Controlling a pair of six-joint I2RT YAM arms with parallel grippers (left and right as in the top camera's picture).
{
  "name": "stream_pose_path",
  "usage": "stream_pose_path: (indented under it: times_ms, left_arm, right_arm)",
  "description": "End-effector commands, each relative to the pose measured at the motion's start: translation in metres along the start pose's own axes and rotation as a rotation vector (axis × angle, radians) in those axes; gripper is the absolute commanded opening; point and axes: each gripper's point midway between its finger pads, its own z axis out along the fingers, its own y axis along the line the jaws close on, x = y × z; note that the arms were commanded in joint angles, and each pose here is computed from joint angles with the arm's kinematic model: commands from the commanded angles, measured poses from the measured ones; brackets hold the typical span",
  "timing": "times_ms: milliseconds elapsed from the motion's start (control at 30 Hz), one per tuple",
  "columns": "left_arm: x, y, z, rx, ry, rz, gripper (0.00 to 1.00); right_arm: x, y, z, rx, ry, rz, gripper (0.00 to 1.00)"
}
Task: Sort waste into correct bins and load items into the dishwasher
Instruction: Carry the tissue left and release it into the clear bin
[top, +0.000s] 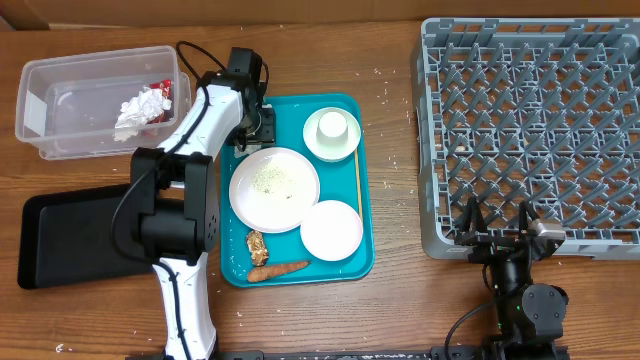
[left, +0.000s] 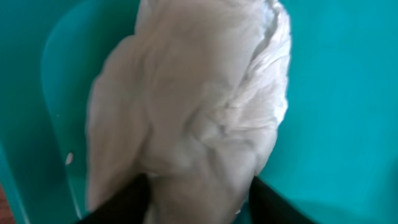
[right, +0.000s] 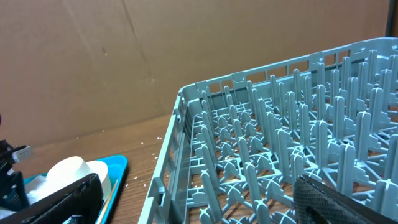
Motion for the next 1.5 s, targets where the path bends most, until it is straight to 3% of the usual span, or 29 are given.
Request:
stream_pose_path:
  times_ms: [0, 100, 133, 367, 600, 933, 1033, 1067, 1133, 1167, 1200, 1467]
  left_arm:
    - [-0.004, 0.004, -0.003, -0.045, 0.001, 0.016, 0.35]
    - [-0.012, 0.01, -0.017, -0.087, -0.013, 0.015, 0.06]
    - [-0.017, 0.012, -0.025, -0.101, -0.023, 0.005, 0.04]
    - [-0.069, 0.011, -0.105, -0.121, -0.186, -0.059, 0.04]
    - [-0.111, 0.065, -0.191, -0.304, -0.425, -0.244, 0.04]
    - [-0.099, 0.186, -0.2, -0.442, -0.456, -0.61, 0.07]
    - [-0.091, 0.215, -0.198, -0.449, -0.439, -0.666, 0.21]
    - [-0.088, 0.222, -0.198, -0.441, -0.431, -0.681, 0.36]
    - [-0.085, 0.233, -0.195, -0.415, -0.418, -0.706, 0.77]
    - [-0.083, 0.236, -0.193, -0.39, -0.41, -0.716, 0.92]
    - [-0.082, 0.239, -0.191, -0.363, -0.401, -0.726, 1.0]
    - [-0.065, 0.221, -0.175, -0.177, -0.275, -0.735, 1.0]
  right_arm:
    - [0.002, 0.002, 0.0, -0.011, -0.003, -0.007, 1.0]
    - [0.002, 0.002, 0.0, -0.011, -0.003, -0.007, 1.0]
    - [0.002, 0.002, 0.0, -0.011, -0.003, -0.007, 1.0]
    - [0.002, 0.002, 0.0, -0.011, -0.003, -0.007, 1.0]
    - [0.002, 0.002, 0.0, -0.011, -0.003, -0.007, 1.0]
    - [0.002, 0.002, 0.0, -0.011, -0.003, -0.007, 1.0]
    - [0.002, 0.002, 0.0, -0.011, -0.003, -0.007, 1.0]
    - [0.002, 0.002, 0.0, -0.011, -0.003, -0.007, 1.0]
    - [0.002, 0.002, 0.0, -0.011, -0.003, -0.007, 1.0]
    - [0.002, 0.002, 0.0, -0.011, -0.003, -0.007, 1.0]
    - [0.002, 0.002, 0.0, -0.011, -0.003, -0.007, 1.0]
    - [0.002, 0.002, 0.0, -0.011, -0.003, -0.007, 1.0]
